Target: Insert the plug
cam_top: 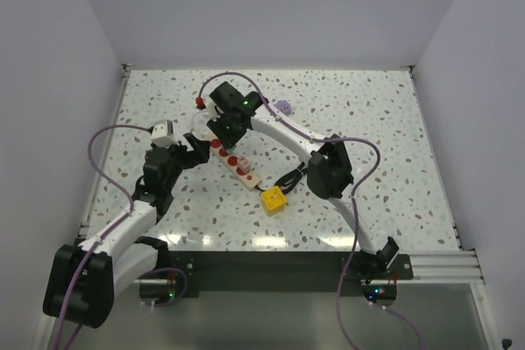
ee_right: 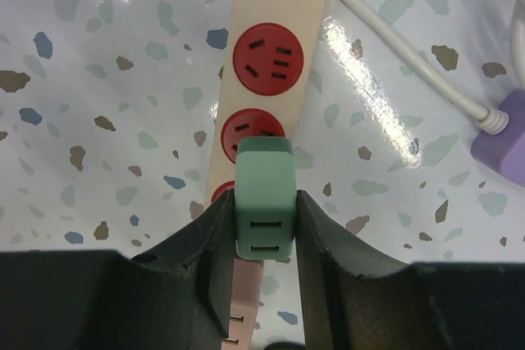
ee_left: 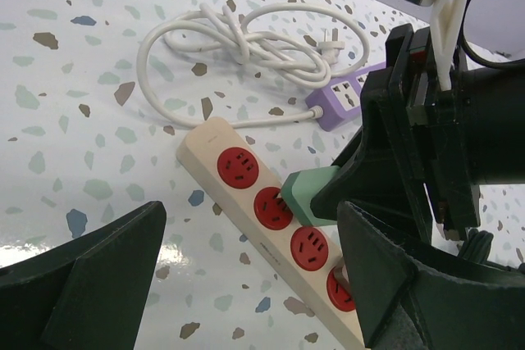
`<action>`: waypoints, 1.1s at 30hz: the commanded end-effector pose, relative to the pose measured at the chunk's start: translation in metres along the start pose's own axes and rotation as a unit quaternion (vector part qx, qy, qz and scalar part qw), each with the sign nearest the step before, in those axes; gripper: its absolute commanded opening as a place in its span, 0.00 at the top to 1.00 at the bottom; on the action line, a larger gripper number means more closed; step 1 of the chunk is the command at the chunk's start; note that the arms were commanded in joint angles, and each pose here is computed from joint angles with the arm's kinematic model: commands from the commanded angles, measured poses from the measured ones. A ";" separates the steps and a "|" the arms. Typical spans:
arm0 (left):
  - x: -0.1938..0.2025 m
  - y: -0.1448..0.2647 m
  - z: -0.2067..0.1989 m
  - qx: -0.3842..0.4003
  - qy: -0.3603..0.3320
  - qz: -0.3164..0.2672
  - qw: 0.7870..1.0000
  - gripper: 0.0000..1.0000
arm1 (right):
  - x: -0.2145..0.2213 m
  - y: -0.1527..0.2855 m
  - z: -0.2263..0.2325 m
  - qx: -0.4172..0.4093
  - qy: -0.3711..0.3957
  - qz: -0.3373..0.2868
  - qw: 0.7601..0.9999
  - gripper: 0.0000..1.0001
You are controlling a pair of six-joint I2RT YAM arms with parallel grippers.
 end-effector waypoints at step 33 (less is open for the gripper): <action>0.000 -0.004 0.001 0.005 -0.005 -0.004 1.000 0.09 | 0.030 -0.059 0.013 -0.015 -0.009 0.046 0.999 1.00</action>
Point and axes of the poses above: each gripper's point midway between its finger pads, its own y axis back along the fingers, its own z axis along the line the jaws close on, x = y × z, the point moved 10 cm from there along y, back along the fingers, and after that the axes turned 15 degrees about y, right-handed, at the moved point
